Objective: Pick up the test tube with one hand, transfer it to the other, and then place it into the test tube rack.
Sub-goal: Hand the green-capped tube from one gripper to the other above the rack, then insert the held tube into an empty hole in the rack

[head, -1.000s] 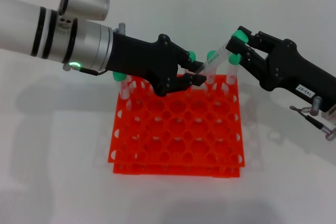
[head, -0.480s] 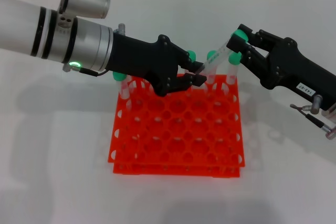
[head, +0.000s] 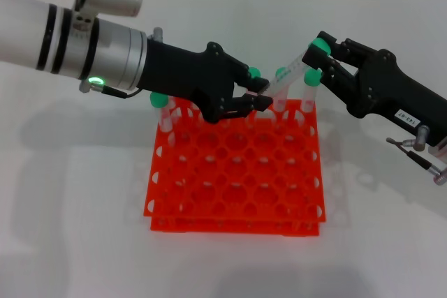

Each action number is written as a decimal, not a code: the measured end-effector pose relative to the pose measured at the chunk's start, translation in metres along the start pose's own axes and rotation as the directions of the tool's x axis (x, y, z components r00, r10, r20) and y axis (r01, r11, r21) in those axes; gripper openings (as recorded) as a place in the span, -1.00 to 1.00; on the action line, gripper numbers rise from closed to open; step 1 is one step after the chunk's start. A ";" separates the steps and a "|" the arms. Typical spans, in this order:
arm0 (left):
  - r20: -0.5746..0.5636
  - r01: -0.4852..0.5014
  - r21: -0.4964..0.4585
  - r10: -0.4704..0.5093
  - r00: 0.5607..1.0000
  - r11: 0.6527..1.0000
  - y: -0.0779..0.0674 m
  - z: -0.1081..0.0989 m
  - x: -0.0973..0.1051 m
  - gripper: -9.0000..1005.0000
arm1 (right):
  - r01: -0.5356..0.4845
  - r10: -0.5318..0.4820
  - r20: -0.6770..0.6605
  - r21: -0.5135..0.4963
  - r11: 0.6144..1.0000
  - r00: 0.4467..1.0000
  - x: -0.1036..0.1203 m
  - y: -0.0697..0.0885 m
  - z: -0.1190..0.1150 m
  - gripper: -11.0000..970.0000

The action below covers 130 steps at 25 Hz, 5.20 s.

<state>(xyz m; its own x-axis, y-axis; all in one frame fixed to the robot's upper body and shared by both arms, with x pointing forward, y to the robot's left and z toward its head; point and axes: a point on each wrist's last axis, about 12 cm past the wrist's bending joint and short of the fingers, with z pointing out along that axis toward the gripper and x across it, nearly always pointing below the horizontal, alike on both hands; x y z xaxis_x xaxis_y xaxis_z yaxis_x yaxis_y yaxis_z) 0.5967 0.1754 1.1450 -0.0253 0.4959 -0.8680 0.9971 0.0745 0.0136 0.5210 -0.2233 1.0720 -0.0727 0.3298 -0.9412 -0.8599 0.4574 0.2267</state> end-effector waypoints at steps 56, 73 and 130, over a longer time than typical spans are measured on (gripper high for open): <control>0.447 0.497 -0.588 -0.256 0.857 0.638 -0.210 -0.189 0.175 0.78 | 0.089 -0.199 -0.261 -0.379 0.921 0.945 -0.065 -0.015 0.102 -0.44; 0.441 0.515 -0.583 -0.287 0.850 0.628 -0.194 -0.181 0.184 0.78 | 0.107 -0.268 -0.387 -0.388 0.915 0.883 -0.051 -0.007 0.148 -0.44; 0.447 0.496 -0.554 -0.264 0.855 0.669 -0.168 -0.171 0.176 0.78 | 0.145 -0.304 -0.493 -0.335 0.931 0.815 -0.030 -0.011 0.146 -0.44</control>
<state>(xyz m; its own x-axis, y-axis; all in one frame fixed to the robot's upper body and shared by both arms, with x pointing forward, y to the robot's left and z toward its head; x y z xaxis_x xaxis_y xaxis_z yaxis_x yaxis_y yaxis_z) 0.4123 0.3976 1.0751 -0.2525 0.0176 -0.9674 0.6148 0.7750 -0.1464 0.6066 -0.1178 1.1340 -0.0470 -0.2771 -0.9597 -0.9803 0.1972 -0.0089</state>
